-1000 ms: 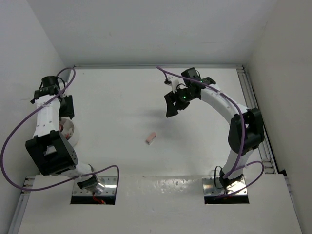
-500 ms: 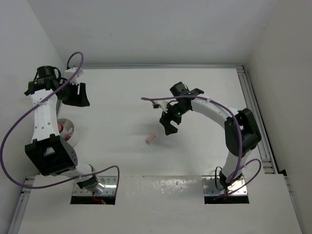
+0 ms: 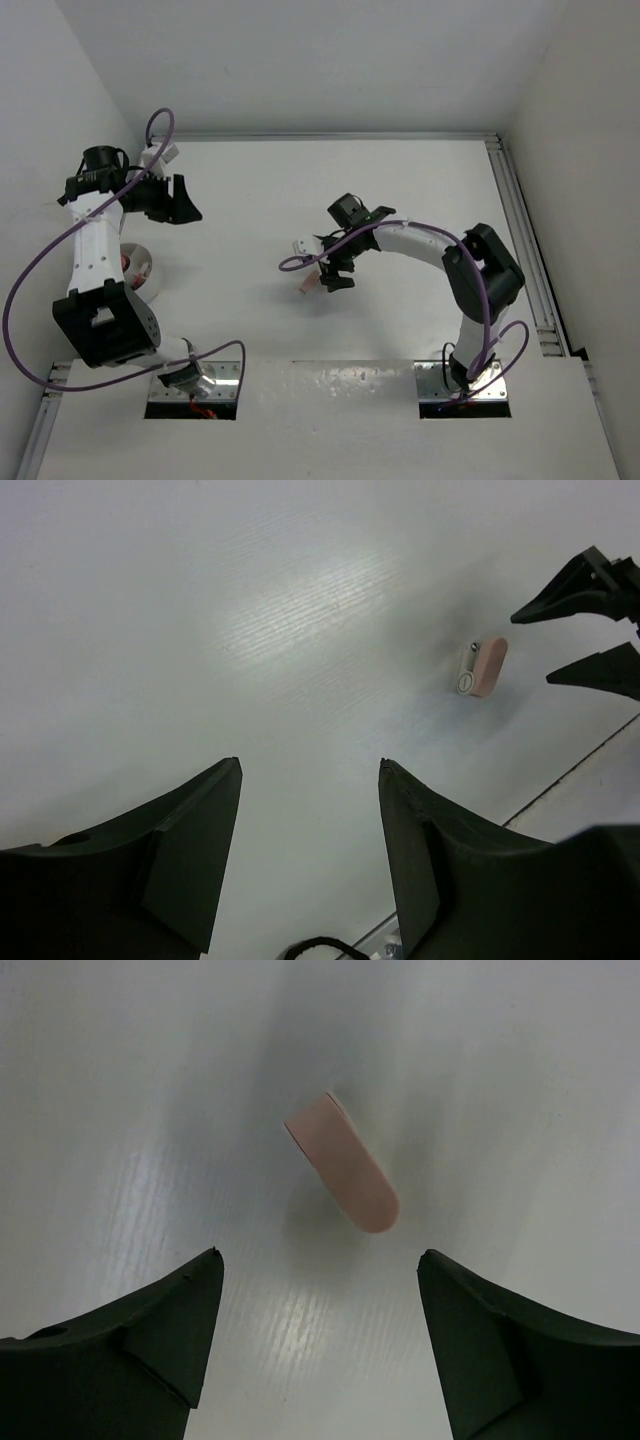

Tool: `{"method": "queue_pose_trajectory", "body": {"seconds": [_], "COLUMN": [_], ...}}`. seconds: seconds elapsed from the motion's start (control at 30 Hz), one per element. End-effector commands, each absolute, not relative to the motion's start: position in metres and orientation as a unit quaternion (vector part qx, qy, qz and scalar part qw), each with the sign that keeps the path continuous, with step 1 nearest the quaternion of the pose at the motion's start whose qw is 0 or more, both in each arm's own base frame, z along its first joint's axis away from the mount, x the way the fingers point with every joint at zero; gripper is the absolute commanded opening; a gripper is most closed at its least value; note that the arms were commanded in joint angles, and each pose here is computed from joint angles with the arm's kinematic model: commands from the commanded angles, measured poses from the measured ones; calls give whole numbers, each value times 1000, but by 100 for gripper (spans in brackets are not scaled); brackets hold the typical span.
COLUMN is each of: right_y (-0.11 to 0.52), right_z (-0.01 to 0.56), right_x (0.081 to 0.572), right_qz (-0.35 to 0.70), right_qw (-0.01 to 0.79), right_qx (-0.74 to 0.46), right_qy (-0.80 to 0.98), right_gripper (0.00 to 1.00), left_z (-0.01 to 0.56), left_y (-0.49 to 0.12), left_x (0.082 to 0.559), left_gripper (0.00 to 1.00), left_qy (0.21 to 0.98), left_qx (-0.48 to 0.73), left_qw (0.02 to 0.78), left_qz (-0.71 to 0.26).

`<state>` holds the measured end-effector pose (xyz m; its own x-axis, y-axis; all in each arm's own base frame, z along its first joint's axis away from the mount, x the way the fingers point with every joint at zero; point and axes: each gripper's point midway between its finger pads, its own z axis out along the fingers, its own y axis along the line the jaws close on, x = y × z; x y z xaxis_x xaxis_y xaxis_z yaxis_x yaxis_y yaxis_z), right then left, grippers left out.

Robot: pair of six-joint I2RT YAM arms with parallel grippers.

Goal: Sort the stationery into containers
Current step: Pick up the stationery from the center of the board, then place the stationery at the center of the board.

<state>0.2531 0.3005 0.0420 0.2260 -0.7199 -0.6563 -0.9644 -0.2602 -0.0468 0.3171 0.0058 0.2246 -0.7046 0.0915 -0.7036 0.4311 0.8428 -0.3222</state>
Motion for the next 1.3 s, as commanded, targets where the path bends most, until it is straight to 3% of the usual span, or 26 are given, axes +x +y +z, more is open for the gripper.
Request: {"method": "queue_pose_trajectory", "body": {"seconds": [0.0,0.23,0.37,0.4,0.57,0.6,0.83,0.97,1.07,1.1,1.13,1.23,1.27], "right_y": [325,345,356,358,365,368,419,434,440,438,436,425,419], "right_z": [45,28,22,21,19,22,57,30,24,21,20,27,23], "right_x": [260,265,268,268,275,276,332,353,361,359,357,347,338], "right_qz": [267,256,255,255,261,263,274,258,249,249,250,251,257], "right_qw": [292,300,300,299,297,301,351,338,336,331,329,329,319], "right_qx": [-763,-776,-783,-785,-778,-774,-700,-714,-731,-732,-732,-730,-727], "right_qy": [511,492,481,479,489,491,558,556,540,541,542,543,551], "right_gripper": [76,78,72,56,13,0,0,0,7,16,50,84,88], "left_z": [246,233,224,225,223,223,219,222,219,217,215,208,206], "left_y": [-8,-13,-15,-15,-11,-10,-20,-23,-24,-26,-30,-33,-32], "left_x": [319,317,313,314,317,318,333,344,352,352,351,353,357], "left_gripper": [63,63,61,61,61,61,62,62,62,62,62,63,64], "left_qy": [869,876,881,880,883,882,863,852,850,849,849,850,850], "left_qx": [164,146,138,138,136,136,133,130,124,130,140,169,170], "left_qw": [408,399,386,388,389,390,418,439,445,444,440,431,431], "left_qz": [-227,-227,-237,-235,-227,-225,-252,-255,-254,-255,-257,-251,-250]}}
